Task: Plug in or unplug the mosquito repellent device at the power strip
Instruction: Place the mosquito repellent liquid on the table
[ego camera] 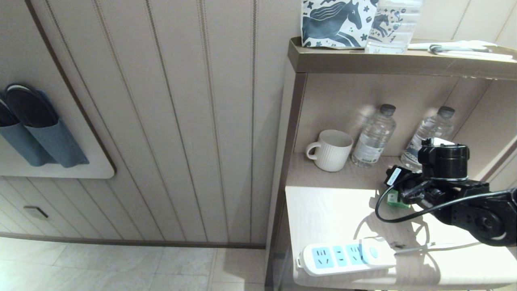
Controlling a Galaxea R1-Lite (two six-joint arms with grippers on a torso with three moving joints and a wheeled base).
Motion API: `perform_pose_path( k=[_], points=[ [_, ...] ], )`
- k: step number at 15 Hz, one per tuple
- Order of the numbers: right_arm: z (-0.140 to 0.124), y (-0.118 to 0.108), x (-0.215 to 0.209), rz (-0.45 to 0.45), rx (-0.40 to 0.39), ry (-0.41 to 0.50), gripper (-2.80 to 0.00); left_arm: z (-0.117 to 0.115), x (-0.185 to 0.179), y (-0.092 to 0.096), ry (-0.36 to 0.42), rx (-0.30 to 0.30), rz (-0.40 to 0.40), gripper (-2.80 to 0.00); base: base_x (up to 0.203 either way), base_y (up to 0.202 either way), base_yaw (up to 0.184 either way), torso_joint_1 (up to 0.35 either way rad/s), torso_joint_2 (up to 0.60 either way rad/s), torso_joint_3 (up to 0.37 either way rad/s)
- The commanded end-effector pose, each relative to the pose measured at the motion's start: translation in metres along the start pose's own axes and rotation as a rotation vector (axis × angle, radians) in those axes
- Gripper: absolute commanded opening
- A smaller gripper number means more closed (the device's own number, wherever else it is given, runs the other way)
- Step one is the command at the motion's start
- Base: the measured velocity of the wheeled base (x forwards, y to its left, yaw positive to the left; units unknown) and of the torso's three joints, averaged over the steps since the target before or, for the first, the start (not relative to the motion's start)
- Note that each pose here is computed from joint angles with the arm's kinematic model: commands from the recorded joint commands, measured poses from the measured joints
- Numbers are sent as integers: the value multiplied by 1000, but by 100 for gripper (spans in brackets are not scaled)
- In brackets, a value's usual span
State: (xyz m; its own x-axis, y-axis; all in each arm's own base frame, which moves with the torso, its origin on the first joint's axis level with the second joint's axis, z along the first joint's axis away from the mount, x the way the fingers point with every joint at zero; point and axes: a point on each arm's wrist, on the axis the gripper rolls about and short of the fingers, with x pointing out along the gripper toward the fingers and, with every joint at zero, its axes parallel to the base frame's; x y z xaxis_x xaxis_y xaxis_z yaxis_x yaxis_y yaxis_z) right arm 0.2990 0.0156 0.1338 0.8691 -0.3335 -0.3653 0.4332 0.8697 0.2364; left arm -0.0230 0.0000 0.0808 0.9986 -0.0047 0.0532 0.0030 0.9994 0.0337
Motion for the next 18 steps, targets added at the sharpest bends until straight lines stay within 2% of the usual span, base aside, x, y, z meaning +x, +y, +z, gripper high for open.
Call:
perform_pose_path(
  k=[1, 18],
  points=[
    [0, 0, 0, -1, 3, -3, -280, 0, 0, 0, 1, 0, 0, -280, 0, 0, 0, 0, 0, 0],
    [0, -1, -2, 2, 1, -7, -280, 0, 0, 0, 1, 0, 0, -280, 0, 0, 0, 0, 0, 0]
  ],
)
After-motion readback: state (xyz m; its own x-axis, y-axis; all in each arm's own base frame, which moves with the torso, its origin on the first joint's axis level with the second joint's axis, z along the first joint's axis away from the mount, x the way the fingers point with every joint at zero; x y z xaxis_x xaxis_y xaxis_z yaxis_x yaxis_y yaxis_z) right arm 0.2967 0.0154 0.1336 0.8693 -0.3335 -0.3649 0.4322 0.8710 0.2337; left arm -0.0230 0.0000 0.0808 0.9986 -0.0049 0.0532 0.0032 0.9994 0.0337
